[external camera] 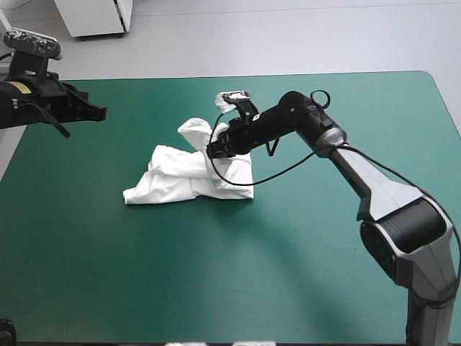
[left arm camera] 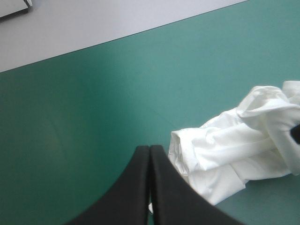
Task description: Fold the cloth
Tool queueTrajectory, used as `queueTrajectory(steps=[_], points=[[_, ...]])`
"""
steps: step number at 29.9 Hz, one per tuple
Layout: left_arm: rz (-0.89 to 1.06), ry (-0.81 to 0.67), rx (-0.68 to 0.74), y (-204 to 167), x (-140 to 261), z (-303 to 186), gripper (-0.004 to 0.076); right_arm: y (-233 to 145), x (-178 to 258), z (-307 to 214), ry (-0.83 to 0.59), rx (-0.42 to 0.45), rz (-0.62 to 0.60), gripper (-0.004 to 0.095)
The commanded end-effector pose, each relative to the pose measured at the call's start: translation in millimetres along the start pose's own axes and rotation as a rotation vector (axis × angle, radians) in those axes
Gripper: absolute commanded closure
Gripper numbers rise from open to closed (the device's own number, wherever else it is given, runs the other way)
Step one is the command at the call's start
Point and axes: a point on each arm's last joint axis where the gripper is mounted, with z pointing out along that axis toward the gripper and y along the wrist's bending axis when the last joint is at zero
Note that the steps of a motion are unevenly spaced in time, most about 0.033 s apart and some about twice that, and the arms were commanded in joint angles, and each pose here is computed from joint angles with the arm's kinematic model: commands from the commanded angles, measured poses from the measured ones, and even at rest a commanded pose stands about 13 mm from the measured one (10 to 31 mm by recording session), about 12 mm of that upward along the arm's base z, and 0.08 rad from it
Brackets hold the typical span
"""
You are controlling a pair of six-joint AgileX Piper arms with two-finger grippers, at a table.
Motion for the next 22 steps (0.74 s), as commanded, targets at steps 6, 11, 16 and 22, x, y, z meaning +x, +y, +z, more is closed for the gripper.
queueTrajectory(steps=[6, 11, 16, 22], points=[[-0.008, -0.084, -0.017, -3, -4, -18, 0.0733, 33, -29, 25, -0.097, -0.146, -0.092, 0.0917], [-0.007, -0.083, -0.019, -2, -4, -18, 0.0733, 30, -33, 38, -0.062, -0.184, -0.119, 0.0785], [-0.005, -0.082, -0.024, -2, -3, -18, 0.0733, 33, -37, 35, -0.072, -0.192, -0.162, 0.0562], [-0.007, -0.080, -0.019, -3, -3, -19, 0.0733, 44, -41, 21, -0.045, -0.218, -0.190, 0.0431]])
